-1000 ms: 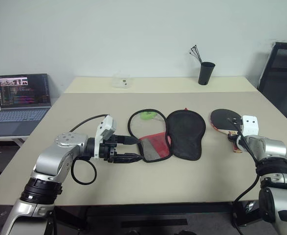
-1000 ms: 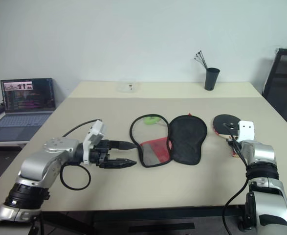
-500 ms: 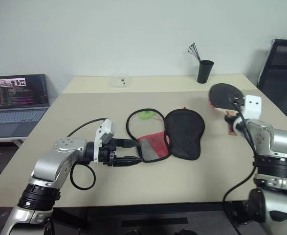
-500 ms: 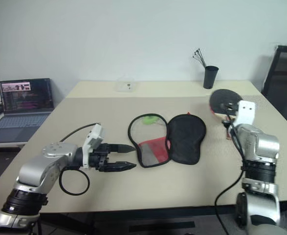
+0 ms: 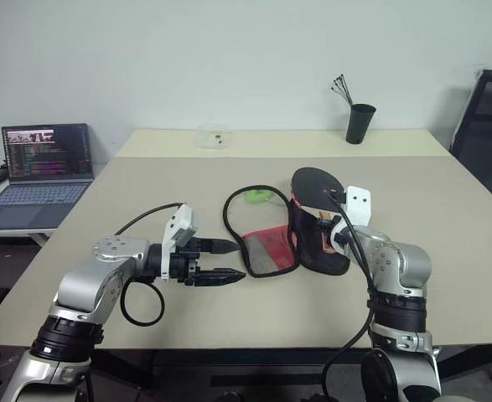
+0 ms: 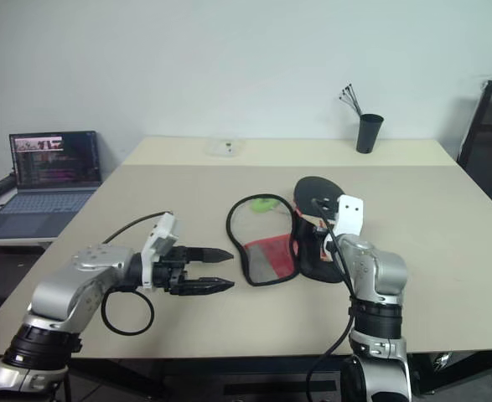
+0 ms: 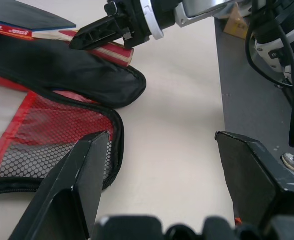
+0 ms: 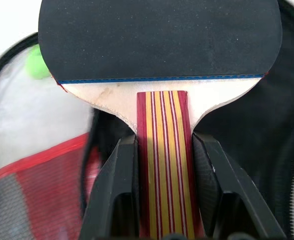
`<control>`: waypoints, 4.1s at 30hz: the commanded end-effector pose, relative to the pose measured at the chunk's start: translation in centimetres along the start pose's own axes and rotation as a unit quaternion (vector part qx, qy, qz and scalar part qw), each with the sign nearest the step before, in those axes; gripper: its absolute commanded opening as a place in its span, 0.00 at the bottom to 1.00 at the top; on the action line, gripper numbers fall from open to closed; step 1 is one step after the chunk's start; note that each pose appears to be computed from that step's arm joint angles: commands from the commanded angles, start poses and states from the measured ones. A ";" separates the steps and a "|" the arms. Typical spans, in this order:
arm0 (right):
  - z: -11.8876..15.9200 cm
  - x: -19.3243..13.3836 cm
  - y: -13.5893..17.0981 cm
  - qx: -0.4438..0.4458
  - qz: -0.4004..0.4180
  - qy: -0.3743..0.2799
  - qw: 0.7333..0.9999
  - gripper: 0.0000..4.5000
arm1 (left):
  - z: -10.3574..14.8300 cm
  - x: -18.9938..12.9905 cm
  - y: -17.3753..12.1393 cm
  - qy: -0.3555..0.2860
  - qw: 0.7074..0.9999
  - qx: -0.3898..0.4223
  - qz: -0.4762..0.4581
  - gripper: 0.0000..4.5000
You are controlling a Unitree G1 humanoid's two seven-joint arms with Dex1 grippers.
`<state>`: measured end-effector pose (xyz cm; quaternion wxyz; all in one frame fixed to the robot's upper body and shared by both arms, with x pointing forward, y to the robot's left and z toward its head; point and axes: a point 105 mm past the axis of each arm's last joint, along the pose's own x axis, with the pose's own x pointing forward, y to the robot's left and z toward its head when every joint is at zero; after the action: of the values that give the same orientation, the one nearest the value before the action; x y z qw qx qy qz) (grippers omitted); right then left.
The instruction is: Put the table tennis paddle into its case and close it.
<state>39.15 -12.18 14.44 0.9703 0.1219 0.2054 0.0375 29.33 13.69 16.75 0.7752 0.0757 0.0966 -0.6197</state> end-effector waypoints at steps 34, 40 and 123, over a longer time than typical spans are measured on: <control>-3.0 0.6 -0.2 -0.034 -0.021 0.019 0.999 0.52 | 1.9 -2.2 1.9 -0.023 0.996 0.048 0.073 0.83; -2.4 -0.7 1.0 -0.059 0.004 0.001 0.998 0.99 | 1.9 -2.7 2.7 -0.024 0.993 0.050 0.106 0.83; 3.7 -12.0 0.9 -0.324 0.304 -0.084 0.892 1.00 | -0.1 10.6 11.8 0.034 0.984 0.065 0.165 0.01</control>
<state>30.04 -13.07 21.30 0.9085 -0.1278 0.0807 0.3897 42.58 7.33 10.89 0.8585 0.1542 0.1209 -0.4739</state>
